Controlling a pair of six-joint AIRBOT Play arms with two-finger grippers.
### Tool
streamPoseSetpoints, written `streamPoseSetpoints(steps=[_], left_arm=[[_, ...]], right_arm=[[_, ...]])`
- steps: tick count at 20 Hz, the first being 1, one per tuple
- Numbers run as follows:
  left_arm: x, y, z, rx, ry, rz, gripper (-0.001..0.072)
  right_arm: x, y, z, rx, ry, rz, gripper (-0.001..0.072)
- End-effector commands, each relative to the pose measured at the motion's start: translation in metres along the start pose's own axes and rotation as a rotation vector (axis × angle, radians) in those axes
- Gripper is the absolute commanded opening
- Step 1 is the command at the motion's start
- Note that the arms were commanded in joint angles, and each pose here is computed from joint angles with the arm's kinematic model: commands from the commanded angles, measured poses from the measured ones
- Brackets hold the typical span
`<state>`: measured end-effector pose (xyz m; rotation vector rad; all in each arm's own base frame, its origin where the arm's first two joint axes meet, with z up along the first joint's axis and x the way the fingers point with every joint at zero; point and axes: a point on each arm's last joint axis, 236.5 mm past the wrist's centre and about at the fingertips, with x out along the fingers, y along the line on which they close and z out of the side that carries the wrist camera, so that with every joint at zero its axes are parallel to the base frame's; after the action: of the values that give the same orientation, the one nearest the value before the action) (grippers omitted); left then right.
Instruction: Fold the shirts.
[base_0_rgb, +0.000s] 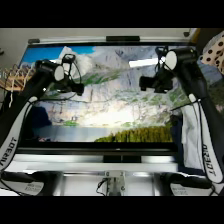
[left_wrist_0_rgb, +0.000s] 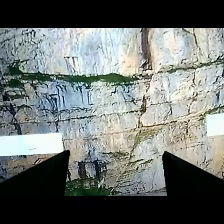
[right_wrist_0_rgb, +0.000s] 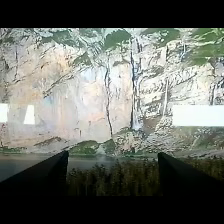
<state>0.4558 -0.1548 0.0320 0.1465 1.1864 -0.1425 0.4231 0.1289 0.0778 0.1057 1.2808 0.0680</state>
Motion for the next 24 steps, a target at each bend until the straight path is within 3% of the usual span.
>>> streamPoseSetpoints(steps=[1, 4, 6, 8, 12, 15, 23, 24], left_arm=[[0.006, -0.006, 0.035, -0.018, -0.139, -0.034, 0.0701], [0.022, 0.007, 0.089, -0.053, -0.298, -0.045, 0.0705], [0.036, 0.052, 0.135, -0.051, -0.358, 0.009, 0.0707], [0.058, 0.113, 0.160, -0.215, -0.345, 0.030, 0.0699], [0.121, 0.139, 0.134, -0.448, -0.266, -0.138, 0.0699], [0.150, 0.137, 0.113, -0.430, -0.221, -0.126, 0.0700], [0.156, 0.146, 0.140, -0.327, -0.363, -0.041, 0.0697], [0.159, 0.146, 0.138, -0.327, -0.356, -0.041, 0.0649]], right_arm=[[0.000, 0.001, 0.006, -0.003, -0.023, 0.002, 0.0655], [0.004, 0.005, 0.004, 0.000, -0.014, 0.018, 0.0655], [0.009, 0.015, -0.002, 0.007, 0.022, 0.056, 0.0655], [0.015, 0.027, -0.014, -0.022, 0.080, 0.108, 0.0655], [0.022, 0.039, -0.023, -0.058, 0.133, 0.159, 0.0655], [0.024, 0.039, -0.023, -0.075, 0.134, 0.159, 0.0655], [0.022, 0.046, -0.026, -0.078, 0.146, 0.189, 0.0655], [0.022, 0.047, -0.027, -0.077, 0.147, 0.195, 0.0655]])
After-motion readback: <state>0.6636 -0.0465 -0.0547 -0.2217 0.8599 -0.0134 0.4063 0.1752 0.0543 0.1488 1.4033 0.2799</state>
